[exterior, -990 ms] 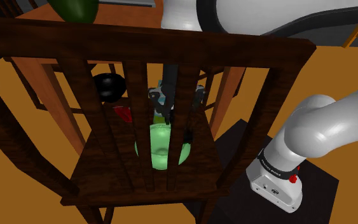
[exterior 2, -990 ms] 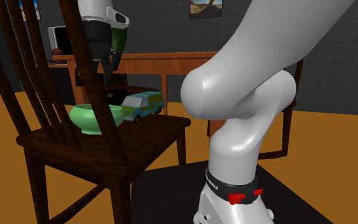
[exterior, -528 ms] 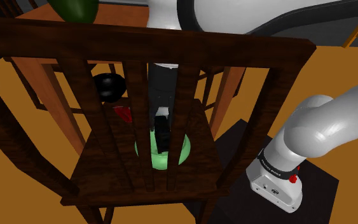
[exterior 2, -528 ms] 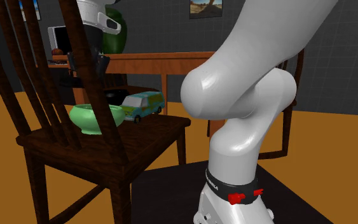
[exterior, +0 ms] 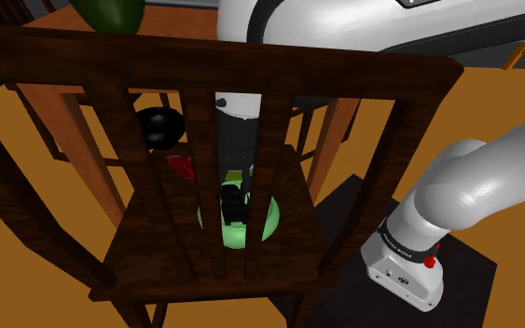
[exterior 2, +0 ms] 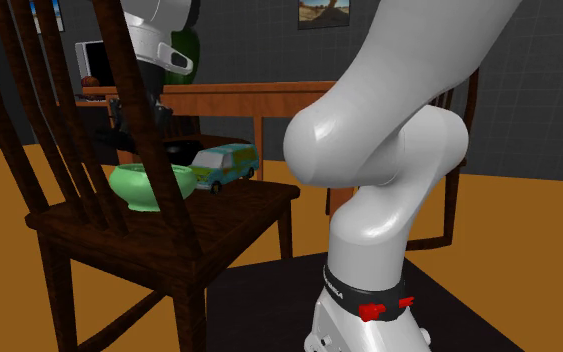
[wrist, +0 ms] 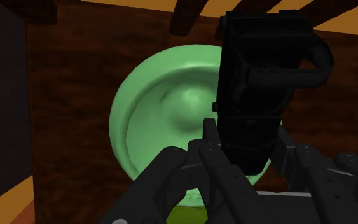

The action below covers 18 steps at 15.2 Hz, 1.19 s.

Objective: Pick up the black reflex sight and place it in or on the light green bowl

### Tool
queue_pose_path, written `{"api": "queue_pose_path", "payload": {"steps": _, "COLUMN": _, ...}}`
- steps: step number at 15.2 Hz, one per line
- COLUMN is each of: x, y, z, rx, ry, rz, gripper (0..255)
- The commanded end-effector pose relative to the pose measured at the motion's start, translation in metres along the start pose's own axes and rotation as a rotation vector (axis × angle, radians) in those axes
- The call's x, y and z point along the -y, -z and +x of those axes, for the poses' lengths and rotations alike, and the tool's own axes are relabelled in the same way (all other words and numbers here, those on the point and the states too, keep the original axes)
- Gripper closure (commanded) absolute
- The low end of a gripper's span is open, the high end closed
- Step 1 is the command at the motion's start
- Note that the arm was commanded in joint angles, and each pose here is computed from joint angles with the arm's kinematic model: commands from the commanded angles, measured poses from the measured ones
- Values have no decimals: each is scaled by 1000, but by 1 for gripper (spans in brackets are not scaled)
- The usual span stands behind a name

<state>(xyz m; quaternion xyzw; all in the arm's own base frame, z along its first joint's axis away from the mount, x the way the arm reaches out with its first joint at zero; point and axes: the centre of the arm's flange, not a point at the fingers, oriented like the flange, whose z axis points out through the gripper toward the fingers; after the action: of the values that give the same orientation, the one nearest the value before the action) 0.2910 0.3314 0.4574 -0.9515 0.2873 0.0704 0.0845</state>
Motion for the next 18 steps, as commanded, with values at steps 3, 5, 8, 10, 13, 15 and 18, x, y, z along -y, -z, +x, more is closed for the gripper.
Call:
{"api": "queue_pose_path", "payload": {"steps": 3, "x": -3, "y": -26, "z": -23, "rx": -110, "ry": 115, "rz": -109, "gripper": 255}}
{"api": "queue_pose_path", "payload": {"steps": 5, "x": -3, "y": -26, "z": -23, "rx": -110, "ry": 115, "rz": -109, "gripper": 255}}
{"api": "queue_pose_path", "payload": {"steps": 8, "x": 3, "y": -26, "z": -24, "rx": -110, "ry": 116, "rz": -107, "gripper": 0}}
{"api": "queue_pose_path", "payload": {"steps": 10, "x": 3, "y": -25, "z": -25, "rx": -110, "ry": 115, "rz": -107, "gripper": 0}}
{"api": "queue_pose_path", "payload": {"steps": 13, "x": -1, "y": -13, "z": -24, "rx": -110, "ry": 115, "rz": -109, "gripper": 0}}
{"api": "queue_pose_path", "payload": {"steps": 15, "x": 1, "y": 13, "z": -28, "rx": -110, "ry": 115, "rz": -109, "gripper": 0}}
{"api": "queue_pose_path", "payload": {"steps": 18, "x": 2, "y": 23, "z": -29, "rx": -110, "ry": 115, "rz": -109, "gripper": 0}}
